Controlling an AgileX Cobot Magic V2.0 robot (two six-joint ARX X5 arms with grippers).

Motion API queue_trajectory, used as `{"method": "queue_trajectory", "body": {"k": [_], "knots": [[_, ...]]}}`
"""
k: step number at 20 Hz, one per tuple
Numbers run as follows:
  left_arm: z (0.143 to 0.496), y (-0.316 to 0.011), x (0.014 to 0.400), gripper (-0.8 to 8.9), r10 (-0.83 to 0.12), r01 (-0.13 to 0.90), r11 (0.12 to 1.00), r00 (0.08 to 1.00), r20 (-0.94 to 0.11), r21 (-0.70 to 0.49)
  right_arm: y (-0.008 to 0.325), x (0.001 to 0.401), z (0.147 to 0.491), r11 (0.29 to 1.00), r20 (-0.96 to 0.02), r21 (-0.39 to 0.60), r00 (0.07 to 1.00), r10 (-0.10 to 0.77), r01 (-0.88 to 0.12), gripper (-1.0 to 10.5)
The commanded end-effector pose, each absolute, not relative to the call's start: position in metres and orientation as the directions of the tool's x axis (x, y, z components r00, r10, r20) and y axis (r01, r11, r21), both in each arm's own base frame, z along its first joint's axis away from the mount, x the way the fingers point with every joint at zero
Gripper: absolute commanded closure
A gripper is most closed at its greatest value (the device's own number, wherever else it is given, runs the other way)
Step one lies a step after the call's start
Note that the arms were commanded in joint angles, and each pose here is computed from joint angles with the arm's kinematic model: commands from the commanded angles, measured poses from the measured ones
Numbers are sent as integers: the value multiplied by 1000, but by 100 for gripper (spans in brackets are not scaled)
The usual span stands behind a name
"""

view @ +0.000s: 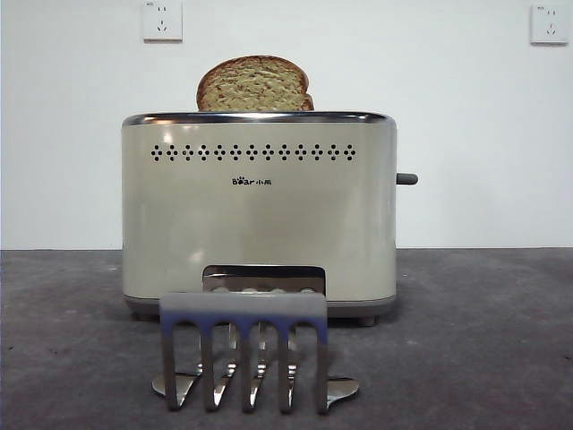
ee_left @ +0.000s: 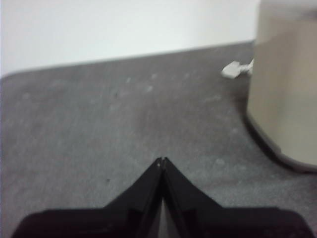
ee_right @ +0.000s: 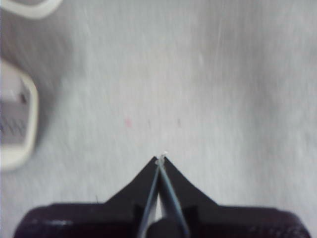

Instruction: Pick up a slice of bread from the rack,put the bread on the toaster,press the button

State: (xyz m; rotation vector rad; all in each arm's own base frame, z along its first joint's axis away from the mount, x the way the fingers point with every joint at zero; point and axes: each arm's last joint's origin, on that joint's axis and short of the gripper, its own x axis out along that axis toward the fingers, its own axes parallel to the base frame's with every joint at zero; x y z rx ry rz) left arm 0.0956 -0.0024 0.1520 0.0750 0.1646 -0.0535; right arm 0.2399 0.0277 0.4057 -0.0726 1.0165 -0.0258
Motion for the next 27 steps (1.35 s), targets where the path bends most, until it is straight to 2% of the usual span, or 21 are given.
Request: {"method": "queue_trajectory", "body": {"k": [1,6,14,16,18,19,21,22,24,25,27], "knots": [[150,-2,96,816,-38,46,998,986,-161,43,28,244,408,997,-829,-72,557,-52,-15,946],[148,-2,97,816,-38,47,998,982,-184,43,29,249,411,998,-792,-65,609,-45,-10,946],[145,-2,99,816,-38,48,998,973,-227,41,29,252,410,998,-782,-61,622,-42,-10,946],[144,-2,99,816,-38,49,998,971,-234,41,25,245,415,994,-751,-104,652,-103,37,946],[144,-2,100,816,-37,48,998,971,-237,41,22,230,419,976,-645,-216,747,-159,21,946],[144,-2,100,816,-39,50,998,971,-237,40,20,220,417,977,-571,-210,806,-157,41,946],[144,-2,100,816,-38,49,998,971,-237,41,15,198,402,985,-319,-138,937,-147,107,946],[144,-2,100,816,-38,49,998,971,-237,41,11,184,387,989,-174,-56,974,-144,136,946],[144,-2,100,816,-38,49,998,971,-237,41,3,152,339,982,34,99,986,-164,160,946],[144,-2,100,816,-38,49,998,971,-237,41,0,138,315,975,71,146,982,-177,165,946],[144,-2,100,816,-38,49,998,971,-237,41,-3,115,262,968,65,177,979,-192,178,946]]}}
